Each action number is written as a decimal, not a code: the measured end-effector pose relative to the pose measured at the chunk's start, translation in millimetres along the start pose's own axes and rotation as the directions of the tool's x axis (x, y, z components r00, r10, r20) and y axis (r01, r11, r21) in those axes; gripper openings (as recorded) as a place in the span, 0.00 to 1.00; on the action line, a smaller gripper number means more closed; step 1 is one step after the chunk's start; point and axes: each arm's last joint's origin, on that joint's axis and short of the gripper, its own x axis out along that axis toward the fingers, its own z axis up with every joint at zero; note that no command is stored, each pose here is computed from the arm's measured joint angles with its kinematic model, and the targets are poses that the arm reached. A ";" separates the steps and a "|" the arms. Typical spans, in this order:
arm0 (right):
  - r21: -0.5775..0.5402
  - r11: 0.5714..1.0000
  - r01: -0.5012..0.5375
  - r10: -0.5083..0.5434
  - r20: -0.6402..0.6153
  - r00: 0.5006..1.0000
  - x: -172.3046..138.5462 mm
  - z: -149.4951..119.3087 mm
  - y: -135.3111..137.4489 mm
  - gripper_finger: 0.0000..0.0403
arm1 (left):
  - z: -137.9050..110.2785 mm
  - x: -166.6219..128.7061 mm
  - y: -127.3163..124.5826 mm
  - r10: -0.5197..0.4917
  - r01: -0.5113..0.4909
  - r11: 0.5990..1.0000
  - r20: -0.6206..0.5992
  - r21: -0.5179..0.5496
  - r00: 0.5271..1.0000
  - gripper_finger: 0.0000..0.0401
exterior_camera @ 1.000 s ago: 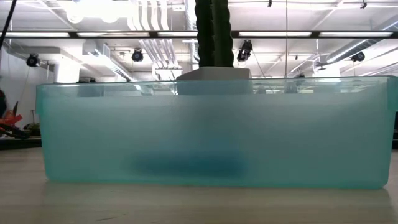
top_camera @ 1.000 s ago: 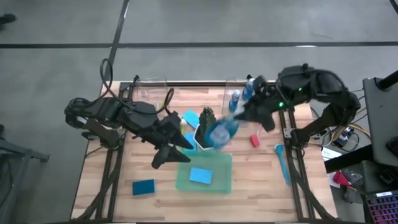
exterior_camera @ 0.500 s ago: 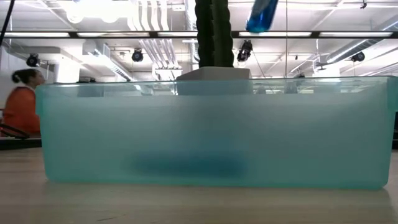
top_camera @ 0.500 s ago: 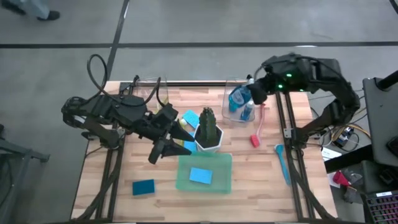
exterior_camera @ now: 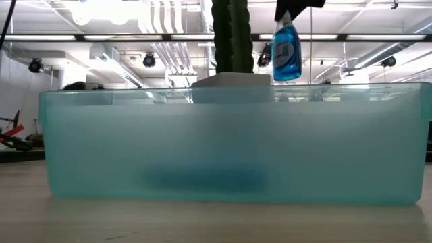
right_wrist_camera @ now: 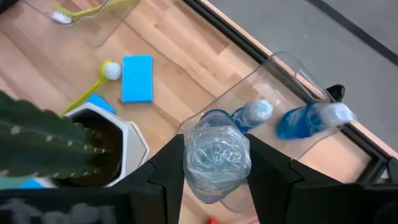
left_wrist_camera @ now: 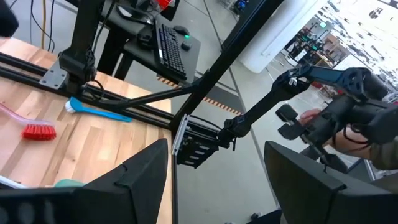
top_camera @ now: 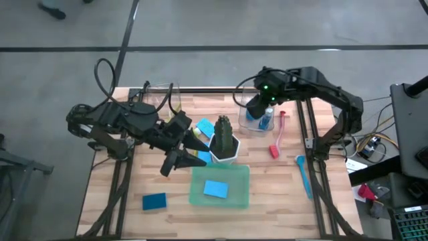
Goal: Pick & Place Kitchen Sink Supplies
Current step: Put the dish soap into the right transparent bin
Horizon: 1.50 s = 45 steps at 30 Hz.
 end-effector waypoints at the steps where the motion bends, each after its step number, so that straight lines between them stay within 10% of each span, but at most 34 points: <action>1: -0.007 1.000 0.002 -0.002 0.007 1.000 4.0 -0.3 1.1 0.33 | 0.0 0.0 0.0 0.000 0.000 1.000 0.000 0.000 1.000 0.64; 45: 0.073 0.997 0.022 -0.014 -0.109 0.994 172.8 -62.8 -31.6 0.39 | 0.7 -0.6 -0.2 0.002 -0.002 1.000 0.009 0.003 1.000 0.64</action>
